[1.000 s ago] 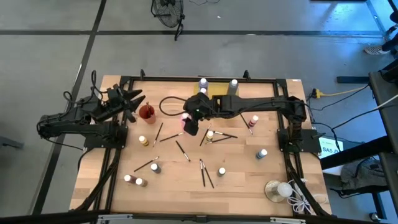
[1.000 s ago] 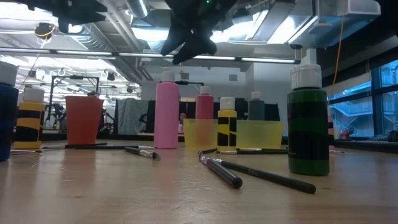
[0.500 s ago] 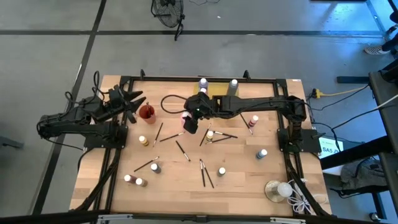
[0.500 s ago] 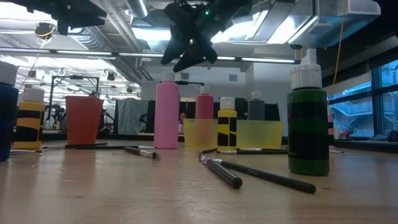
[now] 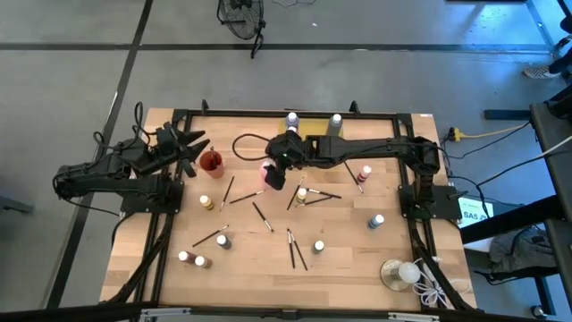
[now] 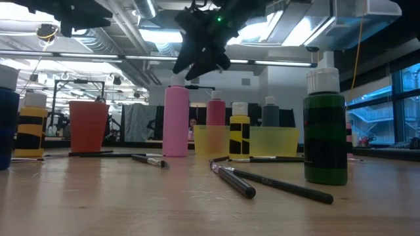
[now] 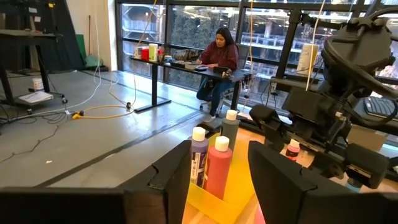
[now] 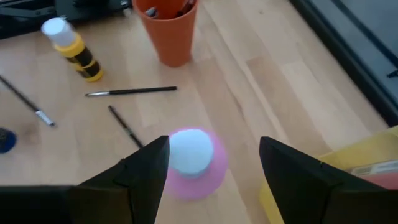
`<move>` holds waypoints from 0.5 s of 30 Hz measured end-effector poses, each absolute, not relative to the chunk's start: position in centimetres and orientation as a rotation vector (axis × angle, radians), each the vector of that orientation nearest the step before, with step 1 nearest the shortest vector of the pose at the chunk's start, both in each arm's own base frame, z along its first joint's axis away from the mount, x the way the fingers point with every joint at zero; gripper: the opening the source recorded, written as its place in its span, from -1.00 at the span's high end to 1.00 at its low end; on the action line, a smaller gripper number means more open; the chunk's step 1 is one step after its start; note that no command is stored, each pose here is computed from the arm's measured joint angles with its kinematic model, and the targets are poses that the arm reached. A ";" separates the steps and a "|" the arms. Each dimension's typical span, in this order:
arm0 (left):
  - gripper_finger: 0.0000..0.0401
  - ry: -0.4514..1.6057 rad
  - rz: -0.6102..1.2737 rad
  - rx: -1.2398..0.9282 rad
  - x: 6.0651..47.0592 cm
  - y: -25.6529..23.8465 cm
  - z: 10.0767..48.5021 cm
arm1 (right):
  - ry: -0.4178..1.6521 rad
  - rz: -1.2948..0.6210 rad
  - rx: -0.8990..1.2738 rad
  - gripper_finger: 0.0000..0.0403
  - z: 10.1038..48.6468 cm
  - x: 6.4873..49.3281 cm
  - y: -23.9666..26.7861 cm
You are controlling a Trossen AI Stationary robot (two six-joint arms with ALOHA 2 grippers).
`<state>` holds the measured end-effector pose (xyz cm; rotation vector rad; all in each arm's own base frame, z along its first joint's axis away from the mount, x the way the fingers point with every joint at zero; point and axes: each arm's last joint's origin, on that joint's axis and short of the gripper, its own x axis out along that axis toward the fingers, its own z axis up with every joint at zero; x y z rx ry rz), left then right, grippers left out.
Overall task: Pick & Place Paint Supplies
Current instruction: Put the large pink paint bottle into the yellow bin
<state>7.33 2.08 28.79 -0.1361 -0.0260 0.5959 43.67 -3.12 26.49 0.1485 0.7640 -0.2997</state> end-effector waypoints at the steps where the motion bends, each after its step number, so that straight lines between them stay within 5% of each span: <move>1: 0.22 -0.026 0.596 -0.136 7.3 2.1 28.8 | 0.765 -0.291 0.152 -0.25 26.5 43.7 -3.1; 15: 0.23 -0.023 0.597 -0.135 7.3 2.1 28.8 | 0.800 -0.267 0.180 -0.25 24.5 44.5 -3.1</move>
